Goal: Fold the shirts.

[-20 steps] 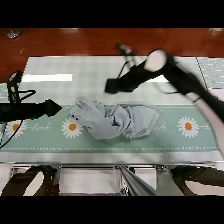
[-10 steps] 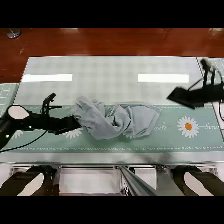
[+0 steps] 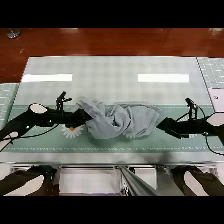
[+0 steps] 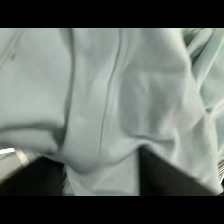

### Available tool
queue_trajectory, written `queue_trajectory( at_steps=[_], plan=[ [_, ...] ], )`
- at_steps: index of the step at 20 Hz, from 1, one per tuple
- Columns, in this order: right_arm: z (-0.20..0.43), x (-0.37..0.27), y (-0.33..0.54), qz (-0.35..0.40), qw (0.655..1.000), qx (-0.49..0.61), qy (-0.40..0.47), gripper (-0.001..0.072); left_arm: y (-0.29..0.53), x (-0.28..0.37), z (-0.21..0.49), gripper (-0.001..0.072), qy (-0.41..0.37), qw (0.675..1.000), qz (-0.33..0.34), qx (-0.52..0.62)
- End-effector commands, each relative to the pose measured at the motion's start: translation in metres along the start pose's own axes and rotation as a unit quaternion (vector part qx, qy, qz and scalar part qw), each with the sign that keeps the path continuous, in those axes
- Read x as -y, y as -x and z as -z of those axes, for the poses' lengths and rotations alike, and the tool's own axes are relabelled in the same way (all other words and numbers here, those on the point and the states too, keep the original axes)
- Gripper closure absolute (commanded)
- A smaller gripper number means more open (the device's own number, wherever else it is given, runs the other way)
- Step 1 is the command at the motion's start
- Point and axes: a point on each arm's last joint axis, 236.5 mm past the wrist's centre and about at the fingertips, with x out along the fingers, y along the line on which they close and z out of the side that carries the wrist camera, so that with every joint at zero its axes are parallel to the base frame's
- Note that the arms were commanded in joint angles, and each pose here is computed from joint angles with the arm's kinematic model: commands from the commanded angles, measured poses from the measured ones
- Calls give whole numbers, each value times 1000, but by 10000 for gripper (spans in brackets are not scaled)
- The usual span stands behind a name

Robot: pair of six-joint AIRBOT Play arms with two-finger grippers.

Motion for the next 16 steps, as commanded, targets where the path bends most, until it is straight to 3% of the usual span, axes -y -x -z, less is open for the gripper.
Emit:
queue_trajectory(
  at_steps=[1,5,13,14,15,16],
  plan=[
    [25,-6,-15,-7,999,-33,7,86,-2,16,-21,684,-39,999,12,20],
    [26,-23,-39,2,999,-22,23,87,9,46,-29,685,-82,996,38,13],
    [-5,-66,-75,-54,996,-64,15,87,18,64,-29,684,-117,992,56,-2],
    [-9,-71,-79,-64,995,-69,17,129,20,64,-31,685,-118,991,57,0],
    [-12,-77,-80,-73,994,-75,15,328,24,64,-34,685,-118,991,58,1],
    [-17,-86,-77,-82,993,-78,32,672,29,66,-37,685,-121,991,60,0]
  ],
)
